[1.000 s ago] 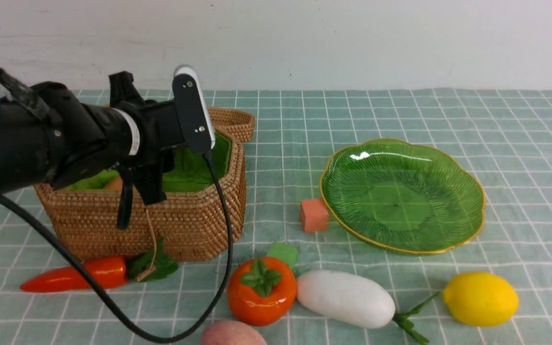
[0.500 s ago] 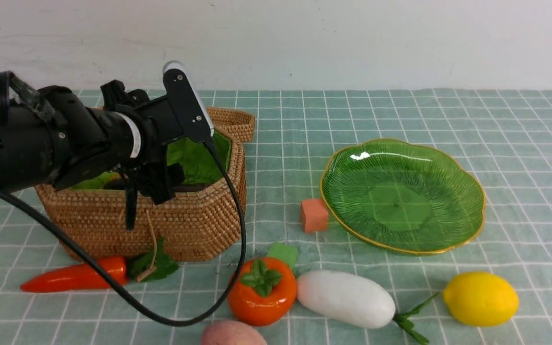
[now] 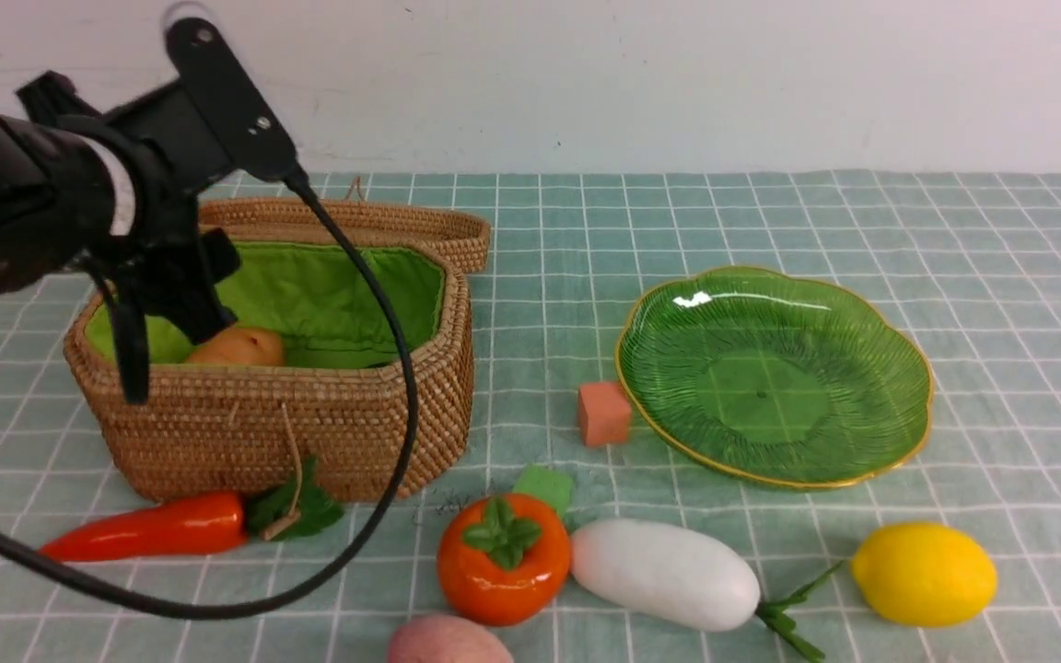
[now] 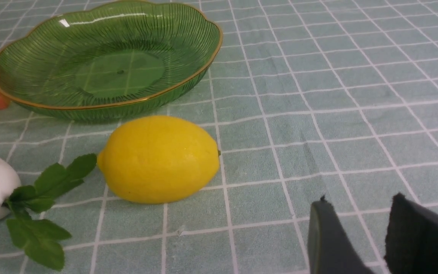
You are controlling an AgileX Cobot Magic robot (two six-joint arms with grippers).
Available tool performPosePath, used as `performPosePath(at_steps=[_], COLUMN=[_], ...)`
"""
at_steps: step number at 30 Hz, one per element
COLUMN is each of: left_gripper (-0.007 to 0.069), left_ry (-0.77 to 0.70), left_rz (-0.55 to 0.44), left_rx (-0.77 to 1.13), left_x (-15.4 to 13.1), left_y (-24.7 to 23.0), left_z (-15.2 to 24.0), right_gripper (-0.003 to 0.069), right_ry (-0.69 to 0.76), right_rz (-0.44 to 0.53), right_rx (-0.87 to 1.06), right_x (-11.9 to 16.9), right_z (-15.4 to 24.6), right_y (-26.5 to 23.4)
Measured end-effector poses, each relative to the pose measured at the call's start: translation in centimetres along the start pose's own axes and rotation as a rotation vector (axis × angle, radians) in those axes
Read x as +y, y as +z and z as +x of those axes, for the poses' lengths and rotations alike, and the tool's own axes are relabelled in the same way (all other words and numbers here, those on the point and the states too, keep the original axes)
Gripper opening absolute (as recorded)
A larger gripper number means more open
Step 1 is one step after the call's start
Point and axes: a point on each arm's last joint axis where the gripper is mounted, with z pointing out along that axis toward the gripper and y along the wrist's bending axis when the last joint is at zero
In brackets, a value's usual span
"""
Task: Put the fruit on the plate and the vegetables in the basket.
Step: Use the left arm to grab a carrot and put it into the left basket
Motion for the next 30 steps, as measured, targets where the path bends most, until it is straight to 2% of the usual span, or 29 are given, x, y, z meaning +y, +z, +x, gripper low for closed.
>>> performPosePath(at_steps=[4,8,9,11,12,13,16,18,23,26,30], left_gripper=[0.0409,0.0366,0.0348,0.0337,0.0336,0.0331,0.0335,0.0358,0.0447,0.0562,0.0602], left_ry=[-0.136,-0.157,-0.112,-0.059,-0.056,-0.003,0.106,0.158,0.177,0.245,0.277], left_rz=[0.004,0.075,0.130,0.176,0.181,0.218,0.242,0.242,0.222,0.242,0.271], left_rx=[0.044,0.199,0.280,0.314,0.322,0.323,0.288,0.270,0.195,0.155,0.180], left_x=[0.4,-2.0,-4.1,-5.8,-6.0,-7.6,-9.3,-10.0,-10.3,-11.1,-12.0], left_y=[-2.9,-3.2,-2.3,-1.6,-1.6,-0.9,0.1,0.7,1.8,3.2,4.4], left_z=[1.3,4.8,6.9,8.5,8.7,10.0,11.4,11.8,11.3,11.1,11.5], right_gripper=[0.0242,0.0242,0.0242,0.0242,0.0242,0.0242,0.0242,0.0242,0.0242,0.0242,0.0242], right_ry=[0.000,0.000,0.000,0.000,0.000,0.000,0.000,0.000,0.000,0.000,0.000], right_rz=[0.000,0.000,0.000,0.000,0.000,0.000,0.000,0.000,0.000,0.000,0.000], right_rx=[0.000,0.000,0.000,0.000,0.000,0.000,0.000,0.000,0.000,0.000,0.000], right_x=[0.0,0.0,0.0,0.0,0.0,0.0,0.0,0.0,0.0,0.0,0.0], right_z=[0.0,0.0,0.0,0.0,0.0,0.0,0.0,0.0,0.0,0.0,0.0], right_y=[0.0,0.0,0.0,0.0,0.0,0.0,0.0,0.0,0.0,0.0,0.0])
